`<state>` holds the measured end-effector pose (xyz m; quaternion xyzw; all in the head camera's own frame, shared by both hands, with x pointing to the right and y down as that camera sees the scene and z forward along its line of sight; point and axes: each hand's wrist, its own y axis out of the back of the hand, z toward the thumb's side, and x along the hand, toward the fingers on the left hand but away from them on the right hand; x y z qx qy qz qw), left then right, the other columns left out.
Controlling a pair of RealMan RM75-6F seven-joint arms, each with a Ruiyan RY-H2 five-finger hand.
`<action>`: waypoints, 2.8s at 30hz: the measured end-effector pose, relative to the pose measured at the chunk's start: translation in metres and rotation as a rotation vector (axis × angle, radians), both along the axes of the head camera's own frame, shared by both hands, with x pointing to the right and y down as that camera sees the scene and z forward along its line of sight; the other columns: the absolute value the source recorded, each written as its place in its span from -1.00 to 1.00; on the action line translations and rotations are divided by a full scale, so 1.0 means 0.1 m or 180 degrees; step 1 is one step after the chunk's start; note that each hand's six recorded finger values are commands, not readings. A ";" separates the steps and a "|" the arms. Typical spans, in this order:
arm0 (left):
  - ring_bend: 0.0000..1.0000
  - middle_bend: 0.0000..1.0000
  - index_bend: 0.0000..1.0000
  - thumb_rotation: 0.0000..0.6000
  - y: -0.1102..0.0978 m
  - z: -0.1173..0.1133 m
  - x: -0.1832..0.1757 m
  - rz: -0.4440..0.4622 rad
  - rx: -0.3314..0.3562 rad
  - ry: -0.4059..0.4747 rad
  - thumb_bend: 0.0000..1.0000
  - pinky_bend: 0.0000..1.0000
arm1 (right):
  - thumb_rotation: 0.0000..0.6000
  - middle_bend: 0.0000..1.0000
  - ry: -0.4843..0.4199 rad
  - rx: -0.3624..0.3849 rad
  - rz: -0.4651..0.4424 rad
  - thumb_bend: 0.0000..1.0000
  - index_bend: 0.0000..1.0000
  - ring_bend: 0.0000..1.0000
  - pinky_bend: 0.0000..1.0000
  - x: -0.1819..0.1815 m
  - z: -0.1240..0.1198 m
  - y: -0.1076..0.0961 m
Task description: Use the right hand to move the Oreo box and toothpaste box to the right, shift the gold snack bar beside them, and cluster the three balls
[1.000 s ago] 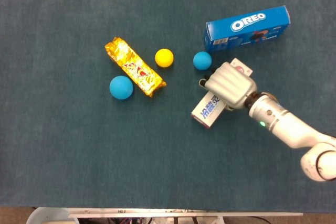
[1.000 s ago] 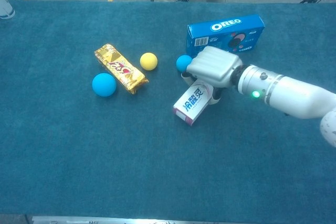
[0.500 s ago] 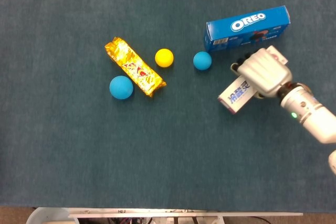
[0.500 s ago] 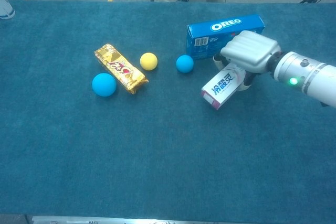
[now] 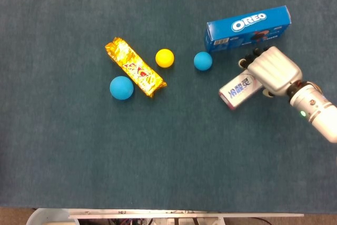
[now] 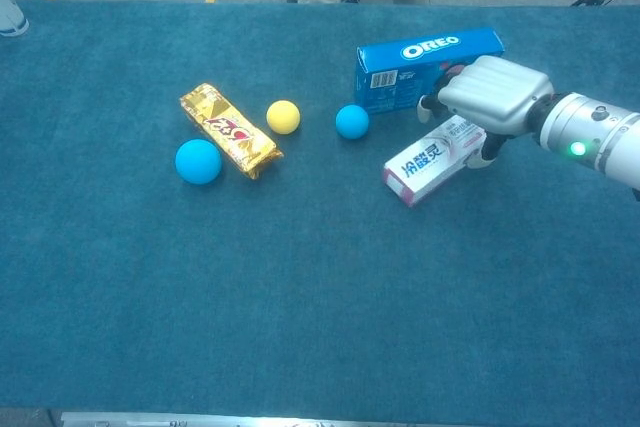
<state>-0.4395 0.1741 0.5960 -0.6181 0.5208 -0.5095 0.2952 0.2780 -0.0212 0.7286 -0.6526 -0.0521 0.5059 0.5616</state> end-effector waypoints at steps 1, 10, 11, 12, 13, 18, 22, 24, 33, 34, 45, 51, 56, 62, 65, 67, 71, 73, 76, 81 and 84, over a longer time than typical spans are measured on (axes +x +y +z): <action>-0.82 -0.54 -0.54 1.00 0.00 0.00 0.00 -0.0001 0.0001 0.0000 -0.59 -0.80 | 1.00 -0.34 -0.0004 -0.0002 -0.0002 -1.00 -0.51 -0.48 -0.17 0.00 -0.01 0.00; -0.82 -0.54 -0.54 1.00 -0.03 -0.01 0.02 0.0030 0.0026 -0.0007 -0.59 -0.80 | 1.00 -0.35 -0.0241 -0.0016 0.0047 -1.00 -0.53 -0.48 -0.17 -0.06 -0.18 0.01; -0.82 -0.54 -0.54 1.00 -0.03 -0.02 0.02 0.0034 0.0028 -0.0007 -0.59 -0.80 | 1.00 -0.35 -0.0296 -0.0006 0.0052 -1.00 -0.53 -0.48 -0.17 -0.08 -0.22 0.01; -0.82 -0.54 -0.54 1.00 -0.03 -0.02 0.02 0.0039 0.0031 -0.0006 -0.59 -0.80 | 1.00 -0.35 -0.0335 -0.0003 0.0055 -1.00 -0.53 -0.48 -0.17 -0.10 -0.25 0.01; -0.82 -0.54 -0.54 1.00 -0.04 -0.02 0.03 0.0043 0.0033 -0.0004 -0.59 -0.80 | 1.00 -0.35 -0.0373 -0.0004 0.0059 -1.00 -0.53 -0.48 -0.17 -0.12 -0.28 0.01; -0.82 -0.54 -0.54 1.00 -0.03 -0.02 0.05 0.0066 0.0036 0.0005 -0.59 -0.80 | 1.00 -0.32 -0.0597 -0.0030 0.0027 -1.00 -0.48 -0.48 -0.17 -0.34 -0.44 0.00; -0.82 -0.53 -0.54 1.00 -0.02 -0.03 0.05 0.0062 0.0051 0.0008 -0.59 -0.80 | 1.00 -0.29 -0.0676 -0.0094 -0.0016 -1.00 -0.39 -0.48 -0.06 -0.54 -0.48 -0.02; -0.82 -0.53 -0.54 1.00 0.00 -0.04 0.04 0.0048 0.0055 0.0005 -0.59 -0.80 | 1.00 -0.28 -0.0686 -0.0154 -0.0016 -1.00 -0.38 -0.47 -0.02 -0.63 -0.46 -0.03; -0.82 -0.53 -0.54 1.00 0.08 -0.07 -0.05 -0.0032 0.0058 -0.0006 -0.59 -0.80 | 1.00 -0.26 -0.0576 -0.0331 0.0016 -1.00 -0.33 -0.44 0.04 -0.96 -0.25 -0.04; -0.82 -0.53 -0.54 1.00 0.09 -0.07 -0.05 -0.0035 0.0059 -0.0007 -0.59 -0.80 | 1.00 -0.26 -0.0560 -0.0334 0.0029 -1.00 -0.33 -0.44 0.04 -0.98 -0.23 -0.05; -0.82 -0.53 -0.54 1.00 0.09 -0.07 -0.09 -0.0051 0.0072 0.0016 -0.59 -0.80 | 1.00 -0.26 -0.0450 -0.0330 0.0242 -1.00 -0.33 -0.44 0.06 -1.07 0.00 -0.20; -0.82 -0.52 -0.54 1.00 0.11 -0.04 -0.12 -0.0078 0.0021 0.0003 -0.59 -0.80 | 1.00 -0.26 -0.0451 -0.0328 0.0302 -1.00 -0.33 -0.44 0.06 -1.12 0.04 -0.25; -0.82 -0.52 -0.54 1.00 0.09 -0.04 -0.11 -0.0066 0.0026 0.0011 -0.59 -0.80 | 1.00 -0.26 -0.0432 -0.0308 0.0343 -1.00 -0.33 -0.44 0.06 -1.14 0.07 -0.29; -0.82 -0.52 -0.54 1.00 0.10 -0.03 -0.11 -0.0067 0.0004 0.0004 -0.59 -0.80 | 1.00 -0.26 -0.0383 -0.0251 0.0396 -1.00 -0.33 -0.44 0.06 -1.09 0.10 -0.35; -0.82 -0.52 -0.54 1.00 0.09 -0.02 -0.11 -0.0062 0.0003 0.0006 -0.59 -0.80 | 1.00 -0.26 -0.0341 -0.0199 0.0412 -1.00 -0.33 -0.44 0.06 -1.05 0.11 -0.38; -0.82 -0.52 -0.54 1.00 0.09 -0.02 -0.11 -0.0060 0.0001 0.0008 -0.59 -0.80 | 1.00 -0.26 -0.0321 -0.0178 0.0434 -1.00 -0.33 -0.44 0.06 -1.02 0.12 -0.41; -0.82 -0.52 -0.54 1.00 0.08 -0.01 -0.11 -0.0049 0.0003 0.0011 -0.59 -0.80 | 1.00 -0.26 -0.0298 -0.0112 0.0494 -1.00 -0.33 -0.44 0.06 -0.97 0.11 -0.47; -0.82 -0.52 -0.54 1.00 0.07 -0.01 -0.11 -0.0051 0.0000 0.0012 -0.59 -0.80 | 1.00 -0.26 -0.0323 -0.0116 0.0500 -1.00 -0.33 -0.44 0.06 -0.98 0.10 -0.47; -0.82 -0.52 -0.54 1.00 0.07 0.00 -0.11 -0.0052 -0.0004 0.0014 -0.59 -0.80 | 1.00 -0.26 -0.0359 -0.0120 0.0454 -1.00 -0.33 -0.44 0.06 -1.03 0.09 -0.44; -0.82 -0.52 -0.54 1.00 0.10 -0.01 -0.13 -0.0080 -0.0001 0.0008 -0.59 -0.80 | 1.00 -0.26 -0.0350 -0.0116 0.0388 -1.00 -0.33 -0.44 0.06 -1.15 0.11 -0.41; -0.82 -0.52 -0.54 1.00 0.12 -0.01 -0.16 -0.0111 -0.0007 -0.0001 -0.59 -0.80 | 1.00 -0.26 -0.0320 -0.0111 0.0388 -1.00 -0.33 -0.44 0.07 -1.19 0.14 -0.42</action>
